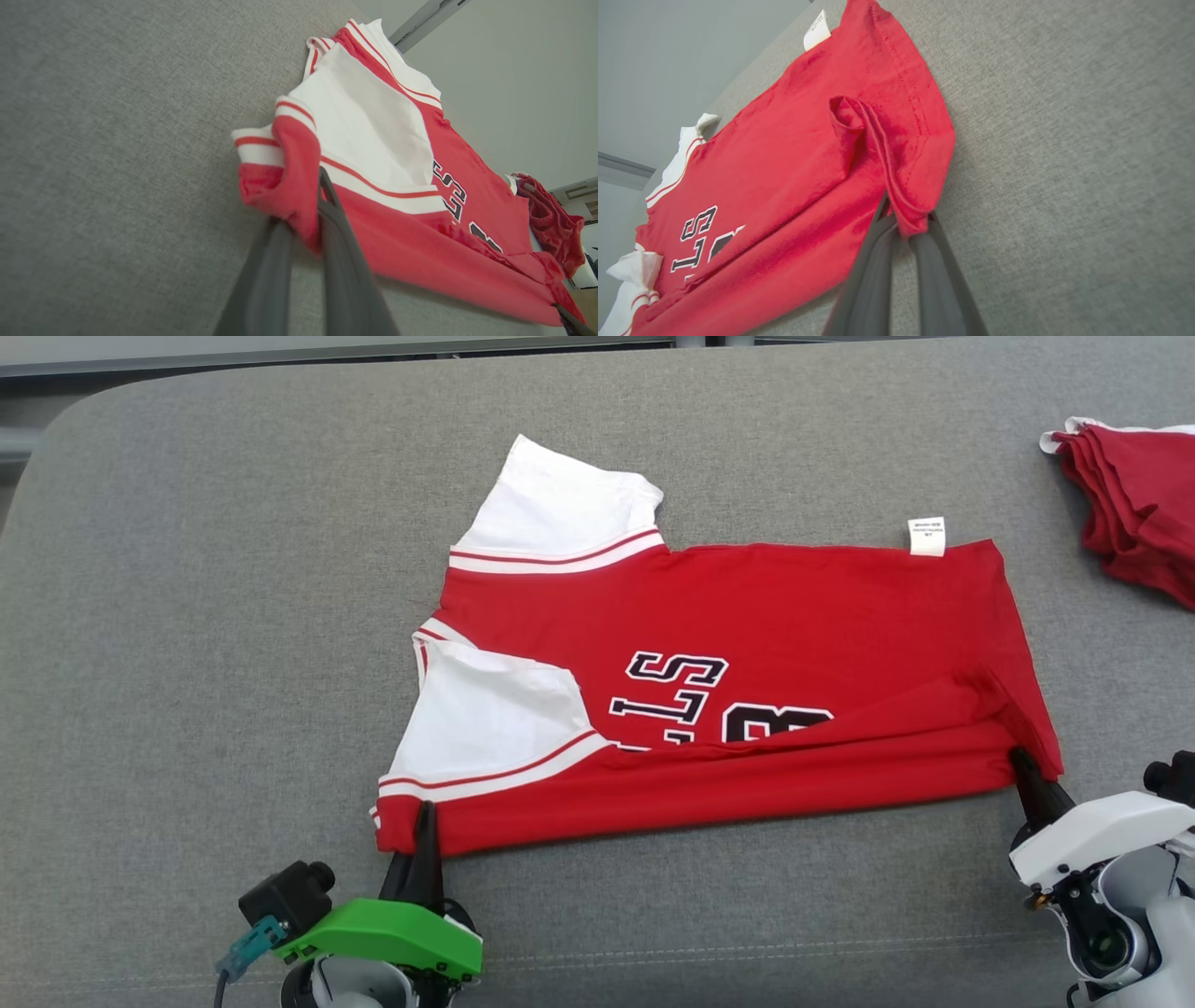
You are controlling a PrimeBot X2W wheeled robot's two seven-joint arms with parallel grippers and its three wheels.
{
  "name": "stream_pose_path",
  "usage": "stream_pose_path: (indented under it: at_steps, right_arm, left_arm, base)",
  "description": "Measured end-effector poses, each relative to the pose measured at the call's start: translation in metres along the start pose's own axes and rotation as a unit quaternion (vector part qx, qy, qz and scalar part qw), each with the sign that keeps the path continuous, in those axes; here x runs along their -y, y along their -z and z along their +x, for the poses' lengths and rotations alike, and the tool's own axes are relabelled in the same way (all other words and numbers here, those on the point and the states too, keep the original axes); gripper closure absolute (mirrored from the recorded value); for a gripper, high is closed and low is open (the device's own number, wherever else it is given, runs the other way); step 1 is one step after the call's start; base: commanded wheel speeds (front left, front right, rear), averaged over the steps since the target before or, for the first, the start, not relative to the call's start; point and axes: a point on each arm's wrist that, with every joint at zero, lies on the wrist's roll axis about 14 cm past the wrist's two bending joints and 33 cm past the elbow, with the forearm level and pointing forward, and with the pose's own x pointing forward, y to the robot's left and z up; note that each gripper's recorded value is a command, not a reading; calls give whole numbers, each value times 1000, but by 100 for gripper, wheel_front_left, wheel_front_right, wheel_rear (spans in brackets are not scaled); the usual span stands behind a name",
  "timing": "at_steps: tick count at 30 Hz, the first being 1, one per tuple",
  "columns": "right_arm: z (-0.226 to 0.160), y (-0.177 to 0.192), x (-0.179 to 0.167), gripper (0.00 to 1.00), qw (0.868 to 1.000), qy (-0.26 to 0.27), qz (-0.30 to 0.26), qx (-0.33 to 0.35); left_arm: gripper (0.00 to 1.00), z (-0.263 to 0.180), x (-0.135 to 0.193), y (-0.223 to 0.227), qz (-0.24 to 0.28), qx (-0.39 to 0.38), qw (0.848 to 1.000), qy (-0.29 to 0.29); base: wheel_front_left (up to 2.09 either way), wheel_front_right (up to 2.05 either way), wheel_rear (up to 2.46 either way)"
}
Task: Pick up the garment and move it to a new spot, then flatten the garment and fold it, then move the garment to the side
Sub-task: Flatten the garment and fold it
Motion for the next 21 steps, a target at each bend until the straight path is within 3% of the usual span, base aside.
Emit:
stream_pose_path:
  at_steps: [7, 8, 9, 10, 11, 21]
  right_arm:
    - [-2, 0, 2, 100, 1000, 5, -11, -1]
    - [-3, 0, 2, 95, 1000, 6, -11, 0]
    - [-3, 0, 3, 23, 1000, 7, -12, 0]
    - [-5, 0, 4, 0, 1000, 7, -12, 1]
    - [-6, 1, 5, 0, 1000, 9, -12, 1]
    - [-32, -17, 30, 0, 998, 32, -60, 17]
  left_arm:
    - [100, -1, 4, 5, 12, -7, 1000, 3]
    - [100, -1, 4, 6, 14, -9, 1000, 2]
    - [58, -1, 4, 7, 17, -12, 1000, 2]
    - [11, -1, 3, 7, 20, -14, 1000, 3]
    - [0, -2, 1, 7, 25, -14, 1000, 0]
    - [0, -3, -7, -12, 77, -2, 997, 0]
  base:
    - [0, 0, 0]
    - [0, 0, 0]
    - [0, 0, 0]
    - [0, 0, 0]
    - [0, 0, 0]
    - [0, 0, 0]
